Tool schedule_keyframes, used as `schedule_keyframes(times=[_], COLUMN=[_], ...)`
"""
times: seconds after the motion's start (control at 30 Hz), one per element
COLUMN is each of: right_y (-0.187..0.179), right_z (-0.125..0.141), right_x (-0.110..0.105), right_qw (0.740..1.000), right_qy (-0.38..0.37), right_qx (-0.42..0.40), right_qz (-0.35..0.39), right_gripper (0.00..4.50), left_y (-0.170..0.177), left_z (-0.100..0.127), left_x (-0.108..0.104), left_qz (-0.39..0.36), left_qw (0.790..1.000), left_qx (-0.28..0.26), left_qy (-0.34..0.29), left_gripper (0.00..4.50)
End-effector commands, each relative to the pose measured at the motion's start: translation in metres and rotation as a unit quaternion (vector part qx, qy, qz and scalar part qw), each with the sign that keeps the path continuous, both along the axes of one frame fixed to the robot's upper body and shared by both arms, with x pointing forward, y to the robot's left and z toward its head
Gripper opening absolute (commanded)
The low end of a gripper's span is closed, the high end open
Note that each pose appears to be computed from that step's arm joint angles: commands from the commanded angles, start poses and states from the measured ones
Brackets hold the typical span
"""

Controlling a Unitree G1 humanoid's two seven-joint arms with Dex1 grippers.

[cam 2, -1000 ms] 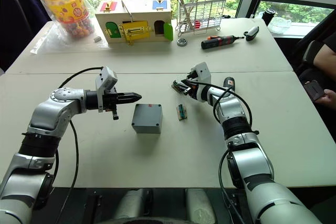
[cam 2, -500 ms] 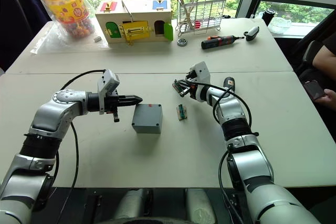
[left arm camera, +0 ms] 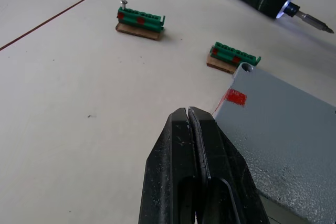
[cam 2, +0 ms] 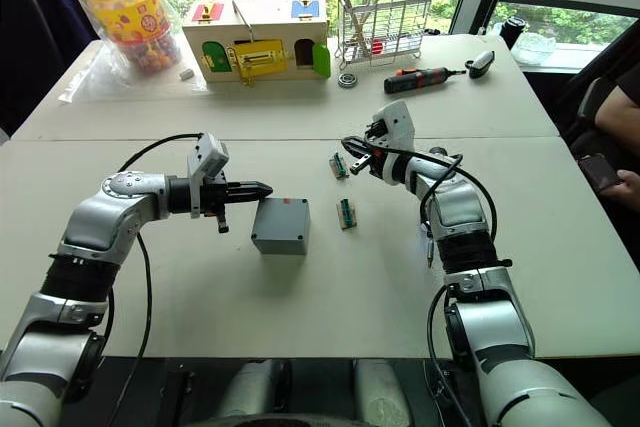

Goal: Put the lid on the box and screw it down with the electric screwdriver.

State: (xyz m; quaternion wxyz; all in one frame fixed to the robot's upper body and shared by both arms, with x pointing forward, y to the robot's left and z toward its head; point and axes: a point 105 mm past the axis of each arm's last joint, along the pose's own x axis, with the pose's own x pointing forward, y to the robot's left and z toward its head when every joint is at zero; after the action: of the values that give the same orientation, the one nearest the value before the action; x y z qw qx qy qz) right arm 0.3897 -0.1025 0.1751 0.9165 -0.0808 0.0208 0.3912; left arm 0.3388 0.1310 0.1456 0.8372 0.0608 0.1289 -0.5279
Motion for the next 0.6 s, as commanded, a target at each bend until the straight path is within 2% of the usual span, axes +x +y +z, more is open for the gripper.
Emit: schedule_keyframes(times=[0.03,0.17,0.27,0.4,0.6], right_y=[0.018,0.032,0.040,0.050,0.055], right_z=[0.022,0.009,-0.002,-0.012,-0.017], right_x=[-0.041,-0.076,-0.088,-0.091,-0.083], right_qw=[0.996,0.993,0.992,0.991,0.992], right_qy=[-0.022,0.003,0.020,0.032,0.032], right_qx=[0.013,0.010,0.013,0.017,0.014], right_qz=[0.082,0.121,0.126,0.127,0.119], right_gripper=[0.04,0.04,0.04,0.04,0.04], left_y=[0.000,0.001,0.005,0.013,0.016], left_z=[0.033,0.034,0.027,0.012,0.008], left_x=[-0.011,-0.029,-0.039,-0.043,-0.038], left_qz=[-0.035,-0.072,-0.088,-0.088,-0.077], left_qw=[0.999,0.997,0.996,0.993,0.994], left_qx=[-0.024,0.002,0.033,0.079,0.083], left_qy=[-0.030,-0.022,-0.013,-0.005,-0.005], left_gripper=[0.00,0.00,0.00,0.00,0.00])
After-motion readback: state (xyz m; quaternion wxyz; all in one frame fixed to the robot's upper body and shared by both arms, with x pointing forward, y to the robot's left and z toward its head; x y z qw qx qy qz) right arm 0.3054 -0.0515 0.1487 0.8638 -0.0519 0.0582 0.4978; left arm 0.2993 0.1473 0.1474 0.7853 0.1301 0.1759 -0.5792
